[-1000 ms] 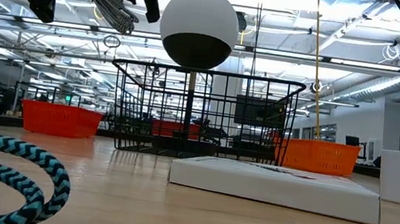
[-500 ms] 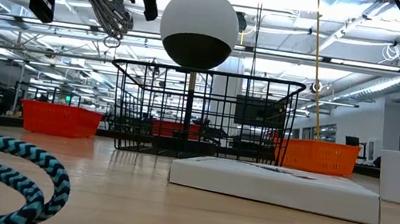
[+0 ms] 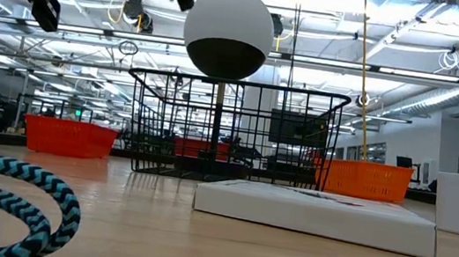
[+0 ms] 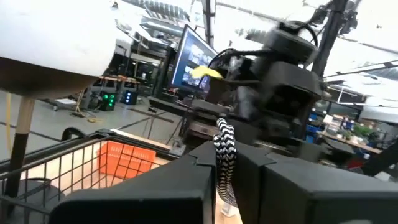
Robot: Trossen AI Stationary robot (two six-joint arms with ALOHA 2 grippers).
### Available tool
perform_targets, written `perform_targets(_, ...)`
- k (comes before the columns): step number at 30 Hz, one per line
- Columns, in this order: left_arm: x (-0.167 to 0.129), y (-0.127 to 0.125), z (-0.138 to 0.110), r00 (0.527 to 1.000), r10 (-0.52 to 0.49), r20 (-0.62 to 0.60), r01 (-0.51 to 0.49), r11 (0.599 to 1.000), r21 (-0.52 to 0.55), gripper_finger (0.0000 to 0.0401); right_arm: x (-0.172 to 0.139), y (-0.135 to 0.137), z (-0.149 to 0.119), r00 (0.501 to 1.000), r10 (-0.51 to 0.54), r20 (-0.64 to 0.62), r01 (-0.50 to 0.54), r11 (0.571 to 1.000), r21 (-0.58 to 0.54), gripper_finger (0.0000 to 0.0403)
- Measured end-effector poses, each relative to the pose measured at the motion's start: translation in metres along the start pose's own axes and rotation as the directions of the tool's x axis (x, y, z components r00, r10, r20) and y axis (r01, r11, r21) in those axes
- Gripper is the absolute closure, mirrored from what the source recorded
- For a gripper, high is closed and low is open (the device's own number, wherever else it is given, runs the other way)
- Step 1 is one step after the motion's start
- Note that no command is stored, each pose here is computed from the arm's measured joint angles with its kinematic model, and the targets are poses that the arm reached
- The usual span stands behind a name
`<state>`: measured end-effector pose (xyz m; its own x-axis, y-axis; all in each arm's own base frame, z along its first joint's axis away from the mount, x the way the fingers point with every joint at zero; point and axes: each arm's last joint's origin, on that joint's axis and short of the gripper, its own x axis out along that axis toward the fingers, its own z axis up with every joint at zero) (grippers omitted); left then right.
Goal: Pick and place items into bin
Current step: Put the white black USB cable into the red bin
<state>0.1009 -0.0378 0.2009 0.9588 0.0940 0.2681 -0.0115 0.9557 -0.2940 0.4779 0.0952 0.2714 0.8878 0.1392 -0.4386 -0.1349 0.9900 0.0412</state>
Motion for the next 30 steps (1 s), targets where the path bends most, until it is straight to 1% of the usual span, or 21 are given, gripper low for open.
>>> perform_targets(2,0.001,0.000,0.003,1.000,0.024,0.012,-0.024,1.000,-0.006,0.0376,-0.005,0.013,0.001,0.999,0.033,-0.013,-0.033,0.999,-0.016,0.0226)
perform_targets(5,0.002,0.001,0.012,0.992,0.115,0.046,-0.113,0.993,-0.032,0.0370,-0.009,0.037,-0.002,0.994,0.100,-0.047,-0.102,0.994,-0.048,0.0220)
perform_targets(6,0.003,0.001,0.014,0.988,0.151,0.043,-0.150,0.988,-0.033,0.0369,-0.010,0.044,-0.006,0.991,0.111,-0.073,-0.115,0.992,-0.057,0.0220)
perform_targets(8,0.004,0.002,0.014,0.975,0.223,0.010,-0.223,0.975,0.002,0.0371,-0.012,0.057,-0.010,0.986,0.129,-0.101,-0.137,0.988,-0.070,0.0221)
perform_targets(11,0.006,0.001,0.024,0.953,0.304,-0.004,-0.304,0.953,0.015,0.0378,-0.015,0.069,-0.014,0.982,0.132,-0.135,-0.144,0.986,-0.083,0.0227)
perform_targets(15,0.009,-0.003,0.044,0.940,0.337,-0.057,-0.336,0.941,0.031,0.0378,-0.019,0.088,-0.021,0.971,0.157,-0.179,-0.177,0.979,-0.100,0.0233)
perform_targets(17,0.010,-0.005,0.059,0.929,0.361,-0.083,-0.360,0.932,0.029,0.0375,-0.022,0.097,-0.024,0.965,0.171,-0.199,-0.195,0.975,-0.109,0.0233)
perform_targets(20,0.007,-0.004,0.078,0.892,0.434,-0.129,-0.434,0.901,0.032,0.0369,-0.024,0.104,-0.028,0.958,0.173,-0.228,-0.202,0.973,-0.112,0.0234)
perform_targets(24,0.000,-0.001,0.101,0.844,0.512,-0.158,-0.519,0.855,-0.001,0.0375,-0.026,0.108,-0.032,0.959,0.123,-0.257,-0.159,0.979,-0.125,0.0234)
perform_targets(27,-0.006,0.004,0.110,0.808,0.557,-0.190,-0.570,0.821,-0.014,0.0379,-0.027,0.110,-0.035,0.959,0.089,-0.269,-0.131,0.981,-0.140,0.0234)
perform_targets(30,-0.013,0.010,0.113,0.759,0.615,-0.213,-0.634,0.773,-0.030,0.0378,-0.025,0.112,-0.043,0.958,0.081,-0.276,-0.125,0.981,-0.146,0.0234)
